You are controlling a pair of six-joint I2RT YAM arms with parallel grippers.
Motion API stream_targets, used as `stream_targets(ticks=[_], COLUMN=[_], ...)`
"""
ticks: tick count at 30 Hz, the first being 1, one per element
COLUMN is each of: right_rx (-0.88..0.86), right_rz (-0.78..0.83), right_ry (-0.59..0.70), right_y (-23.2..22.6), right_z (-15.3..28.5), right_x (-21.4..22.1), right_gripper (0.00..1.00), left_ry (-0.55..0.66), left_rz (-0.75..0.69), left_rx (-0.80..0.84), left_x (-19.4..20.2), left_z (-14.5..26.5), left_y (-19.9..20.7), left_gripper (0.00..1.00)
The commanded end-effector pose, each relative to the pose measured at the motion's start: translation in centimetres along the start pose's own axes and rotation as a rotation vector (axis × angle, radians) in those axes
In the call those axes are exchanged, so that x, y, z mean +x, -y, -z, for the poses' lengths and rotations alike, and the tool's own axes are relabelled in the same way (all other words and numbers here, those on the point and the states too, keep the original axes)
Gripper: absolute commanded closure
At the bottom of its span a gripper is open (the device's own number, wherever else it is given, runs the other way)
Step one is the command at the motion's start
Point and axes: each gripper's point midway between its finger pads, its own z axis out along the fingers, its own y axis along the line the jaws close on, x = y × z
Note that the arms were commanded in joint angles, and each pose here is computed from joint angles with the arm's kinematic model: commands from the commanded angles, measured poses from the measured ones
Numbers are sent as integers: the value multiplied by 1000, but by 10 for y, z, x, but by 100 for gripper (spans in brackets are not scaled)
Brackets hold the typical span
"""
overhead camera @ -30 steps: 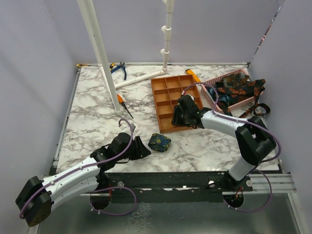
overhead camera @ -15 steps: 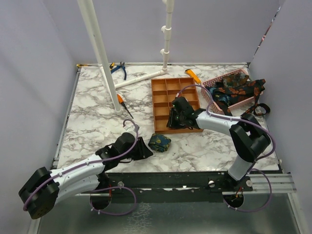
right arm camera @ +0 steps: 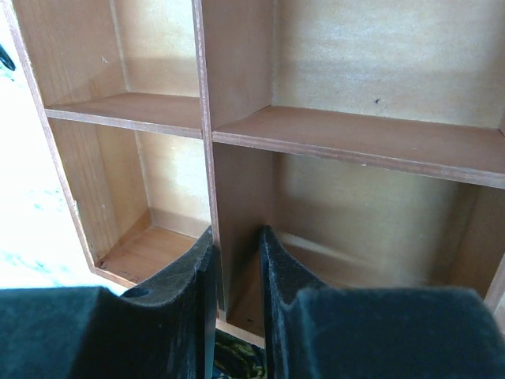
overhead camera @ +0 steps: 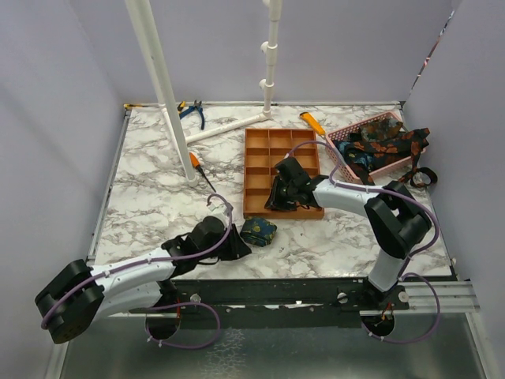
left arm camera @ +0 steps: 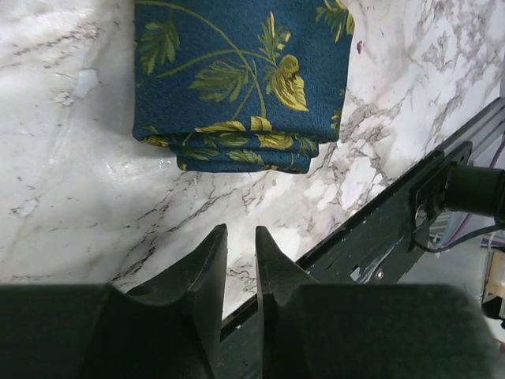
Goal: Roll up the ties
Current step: Move the storage box to the center of the board.
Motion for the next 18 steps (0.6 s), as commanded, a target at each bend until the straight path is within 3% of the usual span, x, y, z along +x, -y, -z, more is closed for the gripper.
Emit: stream_targets(ticks=[1, 8, 18], right_rx=[-53, -38, -26], right_rz=[-73, -62, -52], right_ry=[-108, -115, -125], right_y=[-15, -10, -6], right_z=[-3, 0, 3], right_x=[23, 26, 31], right_gripper=[78, 78, 78], left_ry=[18, 38, 88], left_rz=[-57, -70, -67], left_rx=[-10, -12, -27], left_x=[1, 0, -9], left_z=[-7, -21, -39], left_y=[-1, 6, 16], left_gripper=[80, 94, 100])
